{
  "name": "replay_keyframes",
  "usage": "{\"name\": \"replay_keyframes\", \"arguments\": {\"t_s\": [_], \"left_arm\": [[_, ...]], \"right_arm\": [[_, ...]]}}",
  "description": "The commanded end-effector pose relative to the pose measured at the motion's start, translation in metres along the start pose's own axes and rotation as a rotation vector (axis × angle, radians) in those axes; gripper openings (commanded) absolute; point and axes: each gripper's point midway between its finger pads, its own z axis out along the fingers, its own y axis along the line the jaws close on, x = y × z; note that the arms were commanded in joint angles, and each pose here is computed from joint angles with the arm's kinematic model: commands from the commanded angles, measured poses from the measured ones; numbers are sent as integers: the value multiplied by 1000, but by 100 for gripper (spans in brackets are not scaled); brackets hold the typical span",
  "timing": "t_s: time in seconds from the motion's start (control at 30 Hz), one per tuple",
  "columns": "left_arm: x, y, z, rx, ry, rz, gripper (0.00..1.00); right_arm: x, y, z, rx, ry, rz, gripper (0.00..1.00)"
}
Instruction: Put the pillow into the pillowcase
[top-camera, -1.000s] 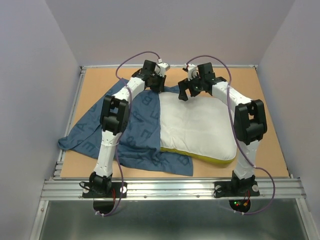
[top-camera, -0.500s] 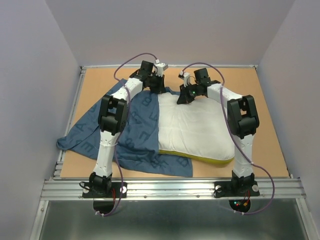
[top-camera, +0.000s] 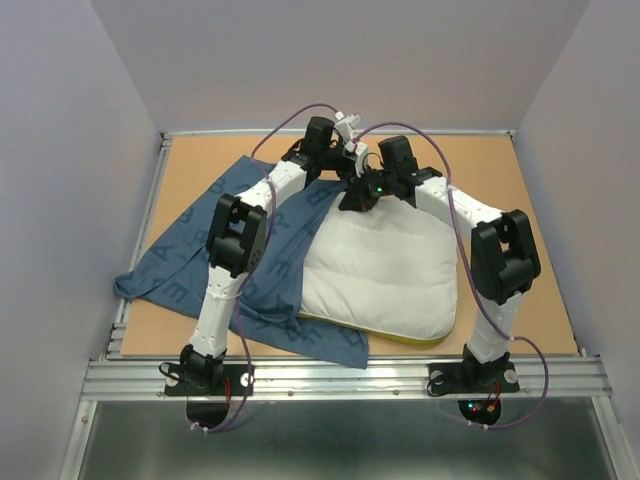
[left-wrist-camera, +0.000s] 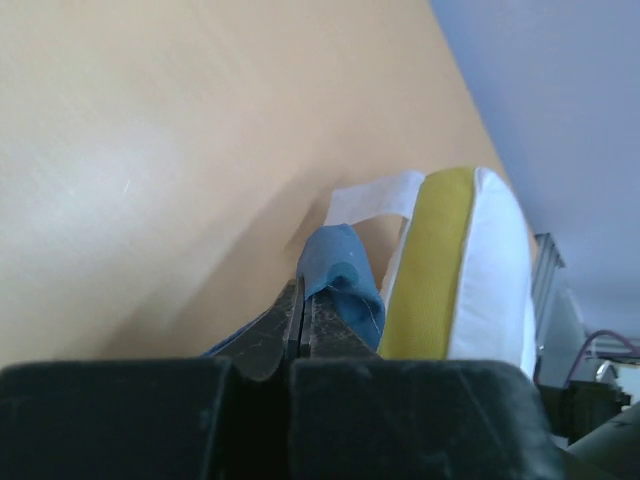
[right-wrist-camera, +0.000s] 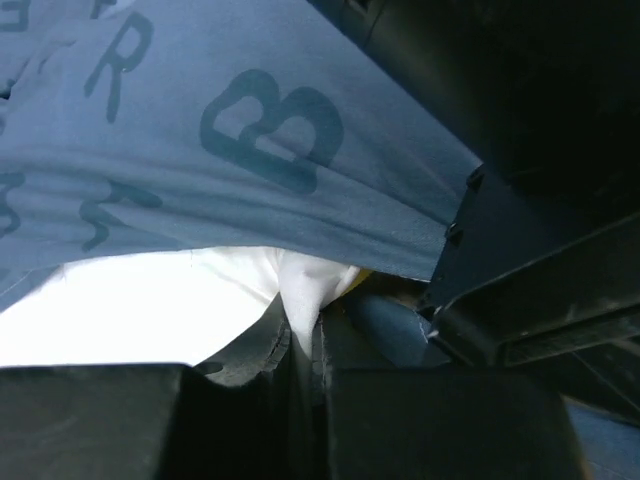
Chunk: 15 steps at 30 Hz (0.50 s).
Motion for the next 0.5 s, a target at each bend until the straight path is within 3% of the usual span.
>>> {"name": "replay_keyframes", "arguments": {"t_s": [0.0,0.07,0.1,0.2,0.27,0.33,0.37,0.4,0.43,0.47], "left_arm": [[-45,-54,7,176,-134,41,0],[-49,-39,9,155,-141,58,1],[-54,-31,8,133,-157,105,29],[-82,8,-13,-6,-208,202,62],[-100,22,-39,-95,-231,251,73],[-124,53,-81,-237,-276,327,76],[-125,64,-97,-293,-266,329,77],[-142,54,-125,-343,-302,377,93],[-154,70,-156,-444,-322,415,98],[-153,59,-182,-490,-305,458,98]], "right_arm": [[-14,18,0,-43,-67,-55,0],[-7,13,1,-21,-55,-65,0],[-2,6,2,13,-41,-58,1],[8,-27,-1,121,-22,-40,1],[12,-52,-6,196,-19,0,3],[17,-77,-9,255,-14,50,10],[10,-91,-20,283,-41,85,24],[6,-93,-23,282,-52,103,39],[-2,-93,-31,285,-75,110,56],[-10,-91,-39,284,-95,124,78]]}}
